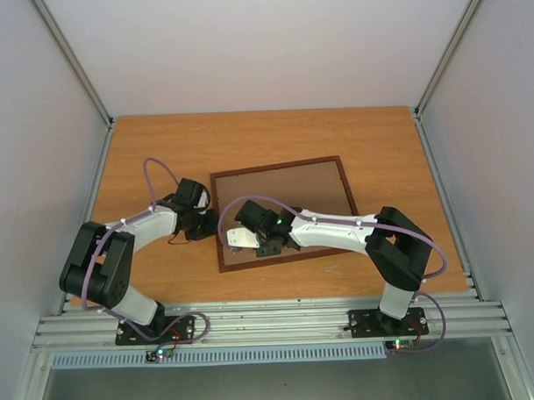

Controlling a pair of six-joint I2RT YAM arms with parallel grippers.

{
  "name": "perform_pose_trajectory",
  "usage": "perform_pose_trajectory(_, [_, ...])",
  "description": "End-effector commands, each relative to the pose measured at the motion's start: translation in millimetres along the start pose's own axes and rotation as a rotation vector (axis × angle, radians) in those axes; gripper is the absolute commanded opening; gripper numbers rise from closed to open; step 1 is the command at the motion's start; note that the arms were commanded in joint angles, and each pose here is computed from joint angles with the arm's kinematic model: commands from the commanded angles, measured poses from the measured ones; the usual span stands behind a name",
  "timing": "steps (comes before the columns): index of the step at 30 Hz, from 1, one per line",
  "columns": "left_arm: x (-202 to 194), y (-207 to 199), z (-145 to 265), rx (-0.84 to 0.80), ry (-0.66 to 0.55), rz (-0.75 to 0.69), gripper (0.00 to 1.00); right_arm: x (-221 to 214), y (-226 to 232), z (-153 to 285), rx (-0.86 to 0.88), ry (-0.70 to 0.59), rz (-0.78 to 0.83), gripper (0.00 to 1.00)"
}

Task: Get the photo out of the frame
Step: Release the photo frame item from the photo frame.

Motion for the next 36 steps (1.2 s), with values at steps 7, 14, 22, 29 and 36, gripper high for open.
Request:
perform_pose_trajectory(7, [-7, -35, -7, -0.041, 0.034, -0.194, 0.09, -20, 5, -5, 0.003, 0.112, 0.009, 0.01])
perform_pose_trajectory(14, [-15, -35, -3, -0.032, 0.031, -0.207, 0.12, -30, 14, -5, 0.028, 0.174, 0.008, 0.01])
perform_pose_trajectory(22, [-13, -44, 10, -0.102, -0.041, -0.131, 0.3, -31, 23, -8, 0.057, 0.185, -0.002, 0.01])
perform_pose_trajectory(29, [-18, -31, 11, -0.144, -0.063, -0.024, 0.31, -29, 28, -16, 0.077, 0.182, -0.01, 0.01])
perform_pose_trajectory(36, [-29, -28, 4, -0.166, -0.029, -0.008, 0.3, -26, 31, -19, 0.097, 0.172, -0.016, 0.01])
Point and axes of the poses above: each gripper's point midway between its finger pads, its own z axis back along the fingers, its own y axis along the line the jaws close on, x = y × z, the point moved 4 cm from there along z, back along the fingers, and after that the axes turned 15 degrees about -z, right-handed, at the moved point
